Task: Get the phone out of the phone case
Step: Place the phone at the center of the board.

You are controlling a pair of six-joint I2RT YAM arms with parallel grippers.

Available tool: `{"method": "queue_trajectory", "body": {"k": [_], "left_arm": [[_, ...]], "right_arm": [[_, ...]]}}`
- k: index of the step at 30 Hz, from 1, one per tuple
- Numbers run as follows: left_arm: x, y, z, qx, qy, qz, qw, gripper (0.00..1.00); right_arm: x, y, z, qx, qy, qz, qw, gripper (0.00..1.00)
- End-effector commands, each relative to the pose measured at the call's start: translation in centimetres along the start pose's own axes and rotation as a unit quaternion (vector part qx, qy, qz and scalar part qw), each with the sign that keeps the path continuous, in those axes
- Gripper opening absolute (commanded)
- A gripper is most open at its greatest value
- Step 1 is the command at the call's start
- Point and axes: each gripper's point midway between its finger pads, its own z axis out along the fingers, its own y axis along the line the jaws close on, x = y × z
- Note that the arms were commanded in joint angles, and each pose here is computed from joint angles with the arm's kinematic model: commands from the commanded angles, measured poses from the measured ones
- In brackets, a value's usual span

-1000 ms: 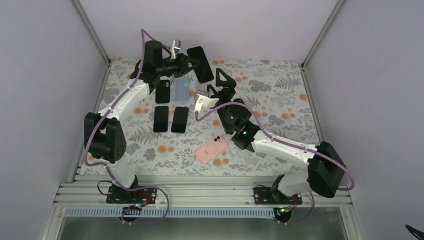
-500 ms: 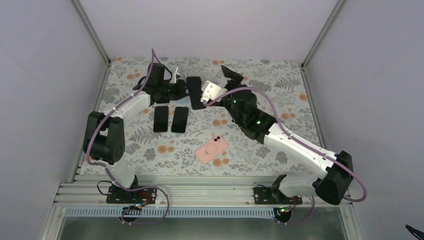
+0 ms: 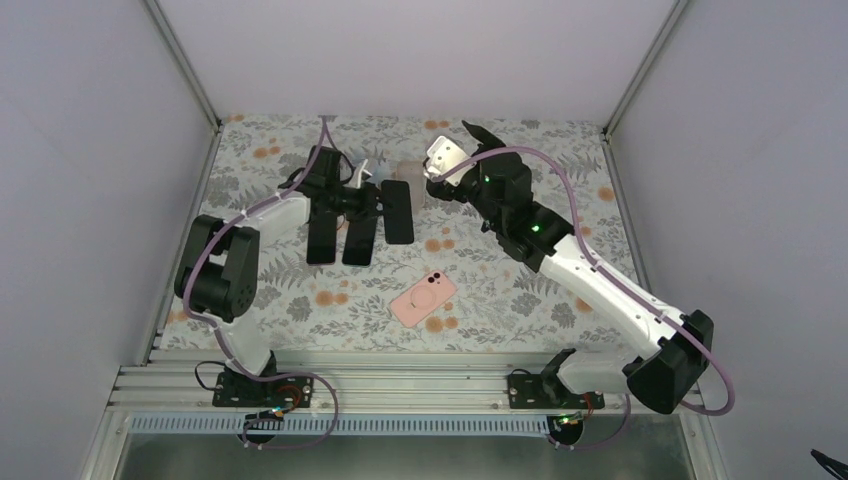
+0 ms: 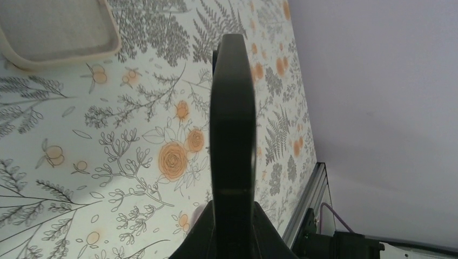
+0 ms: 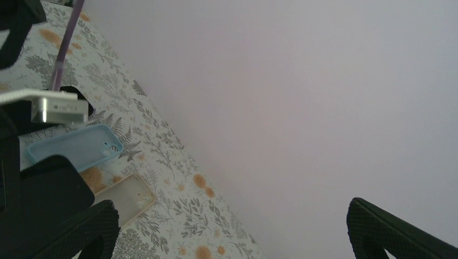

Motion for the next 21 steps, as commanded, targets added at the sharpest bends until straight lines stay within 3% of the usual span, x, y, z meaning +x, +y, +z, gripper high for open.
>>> {"method": "queue_trajectory", "body": {"k": [1,21], "left_arm": [[0.8,0.0,1.7,0.023,0.020,0.011,0.999,0.02],[3.2,5.6,6.4,-0.006,0.078,-0.059,0.995,0.04]], "right_arm": [[-0.9,-1.0,-0.7,-0.011,-0.017,0.040,0.999,0.99],[0.4,-1.8,-0.3,-0.018,-0.008,0.069,0.997,0.99]]}}
